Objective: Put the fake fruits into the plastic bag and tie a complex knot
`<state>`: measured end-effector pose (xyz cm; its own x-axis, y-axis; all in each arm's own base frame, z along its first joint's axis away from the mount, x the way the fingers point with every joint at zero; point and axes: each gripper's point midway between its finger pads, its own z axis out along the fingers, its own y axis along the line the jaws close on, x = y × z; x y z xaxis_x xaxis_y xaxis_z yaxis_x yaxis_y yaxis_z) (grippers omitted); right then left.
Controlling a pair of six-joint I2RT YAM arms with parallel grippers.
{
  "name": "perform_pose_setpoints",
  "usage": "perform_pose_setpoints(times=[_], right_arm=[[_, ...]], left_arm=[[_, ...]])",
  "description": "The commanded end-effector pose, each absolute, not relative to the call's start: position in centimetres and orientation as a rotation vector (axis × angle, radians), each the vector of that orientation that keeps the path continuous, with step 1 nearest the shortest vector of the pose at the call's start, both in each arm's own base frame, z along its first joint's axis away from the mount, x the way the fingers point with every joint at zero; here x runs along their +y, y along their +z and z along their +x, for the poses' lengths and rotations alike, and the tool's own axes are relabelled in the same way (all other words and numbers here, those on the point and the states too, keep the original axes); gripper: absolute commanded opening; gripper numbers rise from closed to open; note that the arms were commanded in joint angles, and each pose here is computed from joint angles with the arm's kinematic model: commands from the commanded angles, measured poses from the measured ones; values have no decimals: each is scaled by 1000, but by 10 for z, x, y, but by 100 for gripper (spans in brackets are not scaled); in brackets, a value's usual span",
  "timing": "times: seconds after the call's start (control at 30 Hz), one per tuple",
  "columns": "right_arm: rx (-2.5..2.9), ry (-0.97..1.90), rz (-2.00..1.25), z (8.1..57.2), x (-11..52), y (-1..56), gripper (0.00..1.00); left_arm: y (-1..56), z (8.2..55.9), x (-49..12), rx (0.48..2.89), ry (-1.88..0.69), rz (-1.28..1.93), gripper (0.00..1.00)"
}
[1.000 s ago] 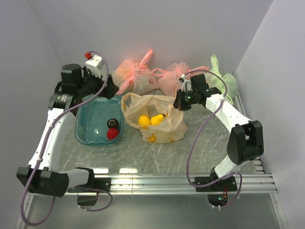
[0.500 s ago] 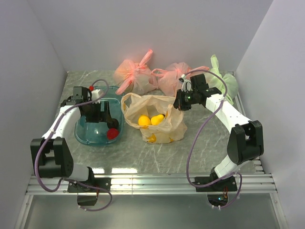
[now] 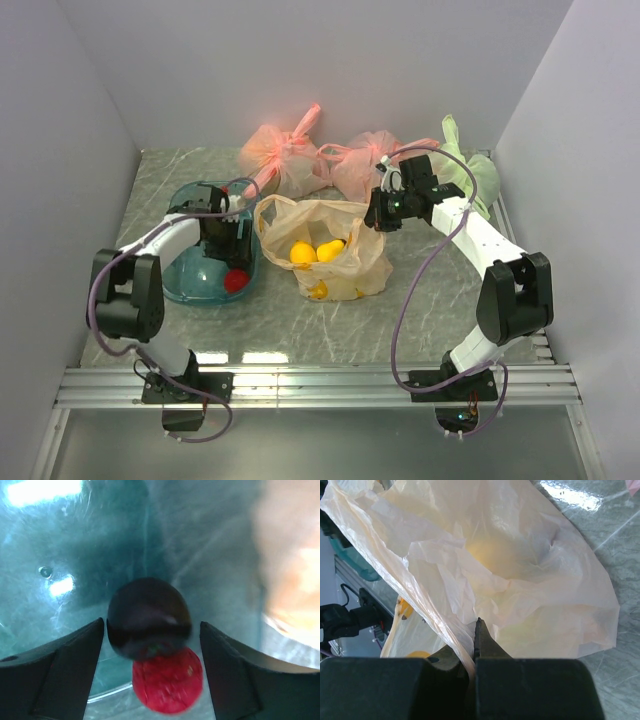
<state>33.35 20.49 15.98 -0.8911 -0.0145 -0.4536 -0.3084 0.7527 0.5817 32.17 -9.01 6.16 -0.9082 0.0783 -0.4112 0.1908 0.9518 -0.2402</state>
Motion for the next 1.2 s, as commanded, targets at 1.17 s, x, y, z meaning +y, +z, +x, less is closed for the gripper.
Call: perform_pose_setpoints(times=[1.17], right_arm=[[2486, 915, -251, 341, 201, 167, 0]], left_arm=[[147, 314, -345, 2222, -742, 978, 85]])
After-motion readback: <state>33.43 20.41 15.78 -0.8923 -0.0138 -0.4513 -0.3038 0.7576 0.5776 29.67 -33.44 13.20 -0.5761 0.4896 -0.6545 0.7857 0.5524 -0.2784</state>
